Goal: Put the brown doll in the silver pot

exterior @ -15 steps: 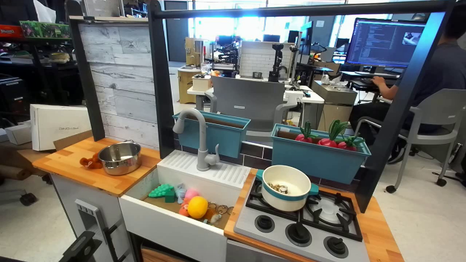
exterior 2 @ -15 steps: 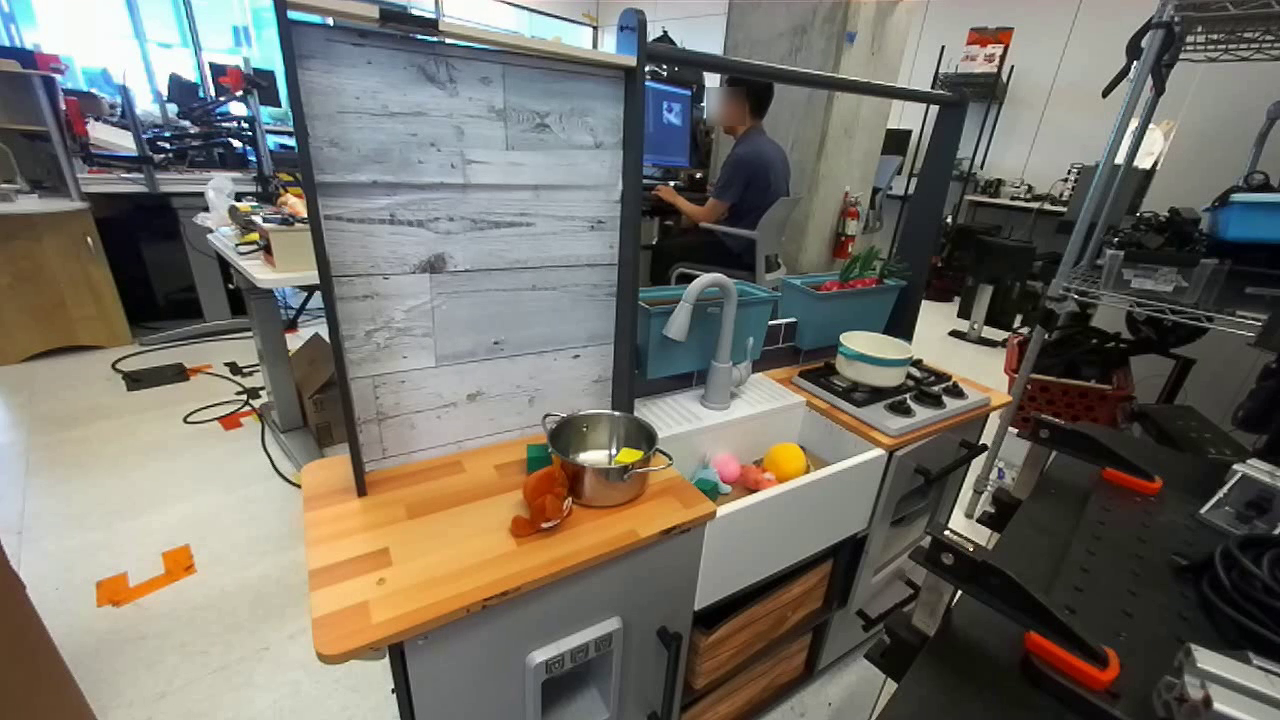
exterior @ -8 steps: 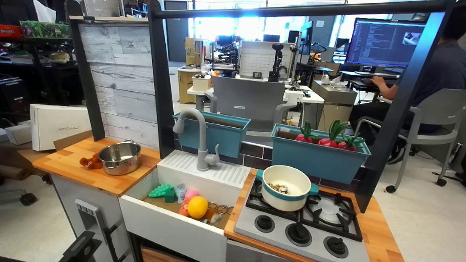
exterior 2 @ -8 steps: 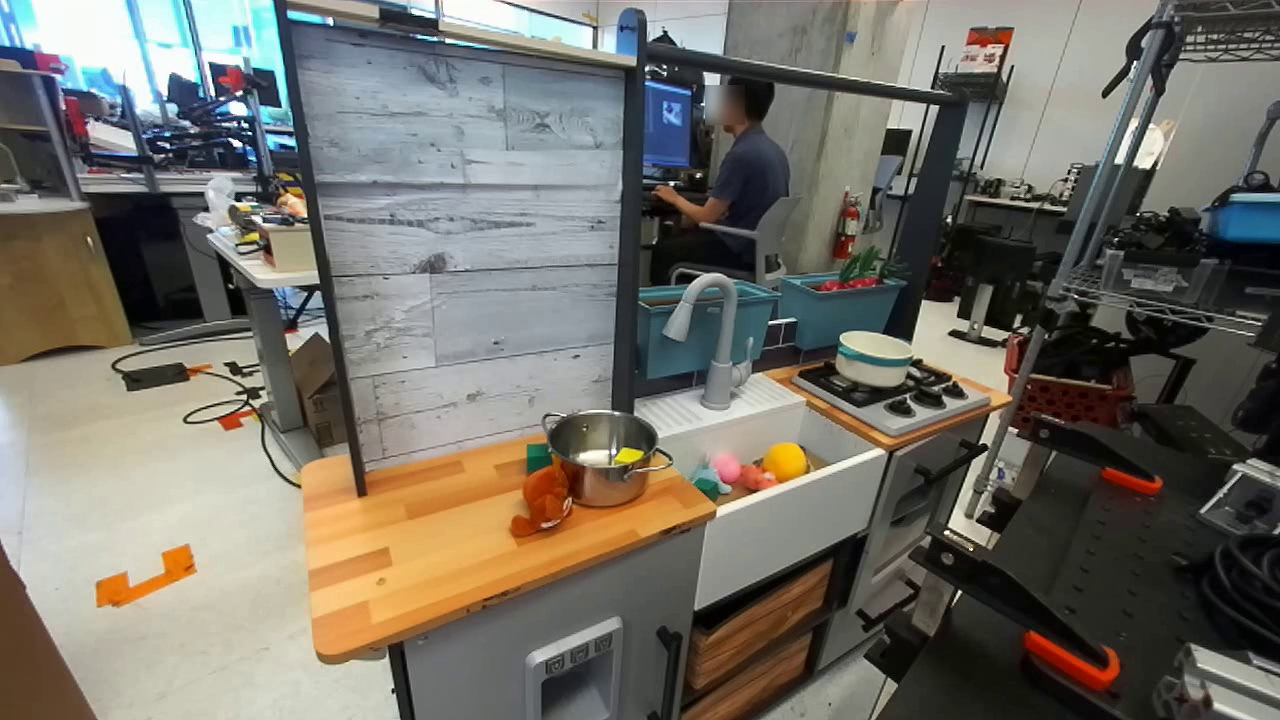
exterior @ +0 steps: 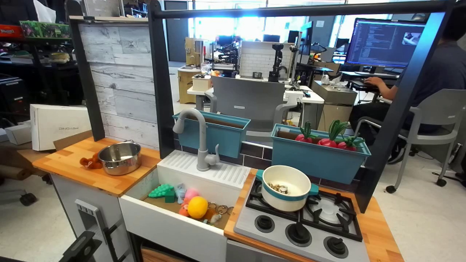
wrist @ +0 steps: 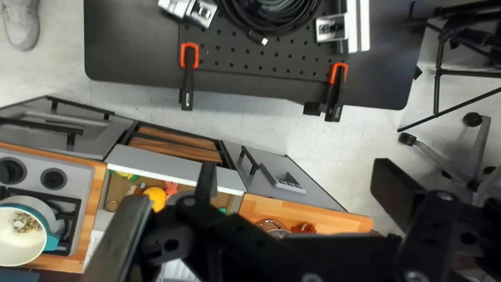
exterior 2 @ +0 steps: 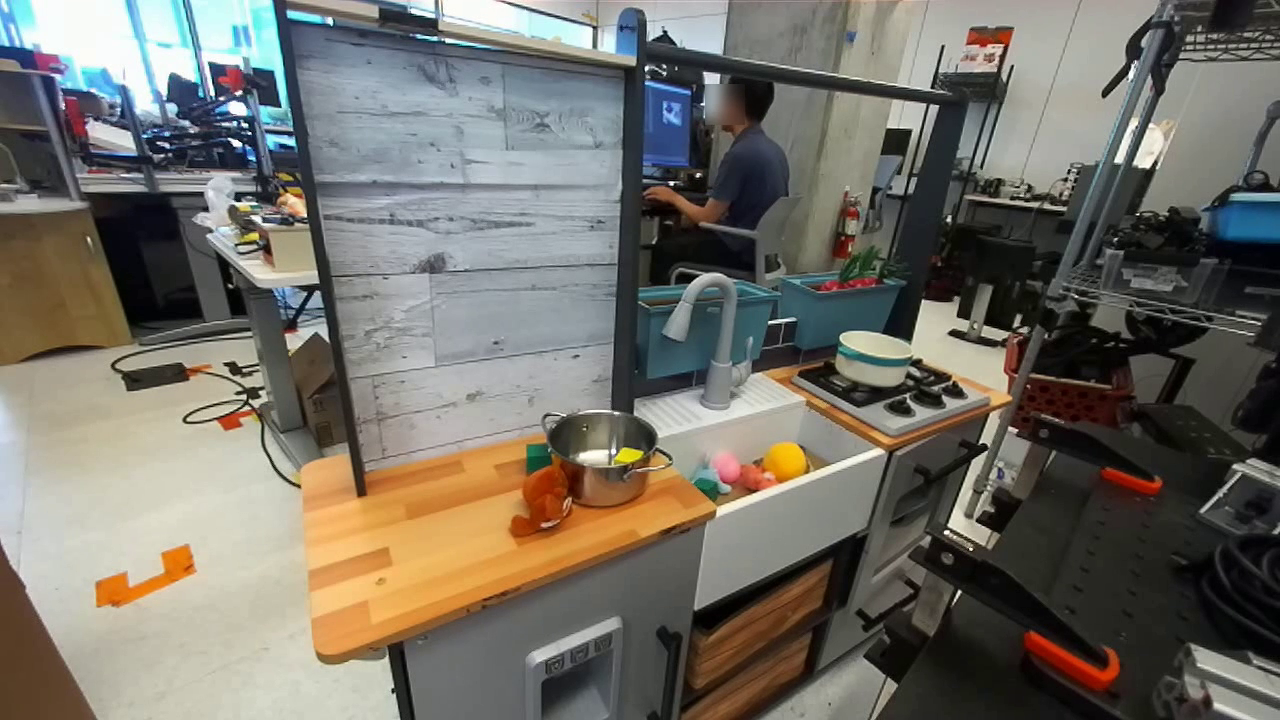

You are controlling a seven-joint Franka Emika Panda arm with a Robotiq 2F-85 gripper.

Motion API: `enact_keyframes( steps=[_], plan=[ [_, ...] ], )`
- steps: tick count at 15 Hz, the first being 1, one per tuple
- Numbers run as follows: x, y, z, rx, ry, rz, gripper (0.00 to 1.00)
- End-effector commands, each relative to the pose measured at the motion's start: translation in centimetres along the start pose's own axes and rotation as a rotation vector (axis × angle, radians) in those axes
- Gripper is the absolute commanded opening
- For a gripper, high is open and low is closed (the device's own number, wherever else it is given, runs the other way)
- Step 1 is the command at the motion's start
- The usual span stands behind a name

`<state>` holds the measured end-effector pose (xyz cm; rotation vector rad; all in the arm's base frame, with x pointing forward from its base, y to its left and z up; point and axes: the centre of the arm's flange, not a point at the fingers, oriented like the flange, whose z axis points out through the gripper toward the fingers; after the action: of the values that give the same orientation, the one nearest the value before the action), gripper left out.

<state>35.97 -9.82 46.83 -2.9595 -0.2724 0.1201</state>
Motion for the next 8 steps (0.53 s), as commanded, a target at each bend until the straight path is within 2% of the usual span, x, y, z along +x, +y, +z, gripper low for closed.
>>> enact_keyframes(
  steps=[1, 3, 4, 5, 6, 8],
  plan=[
    [6.3, 2.8, 6.8, 0.024, 0.081, -0.047, 1.00],
    [9.1, 3.6, 10.5, 0.017, 0.103, -0.019, 1.00],
    [10.6, 4.0, 12.4, 0.017, 0.073, 0.004, 1.00],
    [11.9, 4.3, 14.3, 0.026, 0.035, 0.019, 1.00],
    [13.0, 4.6, 16.4, 0.053, -0.066, 0.024, 1.00],
    [15.0, 4.9, 20.2, 0.097, -0.173, 0.010, 1.00]
  ],
)
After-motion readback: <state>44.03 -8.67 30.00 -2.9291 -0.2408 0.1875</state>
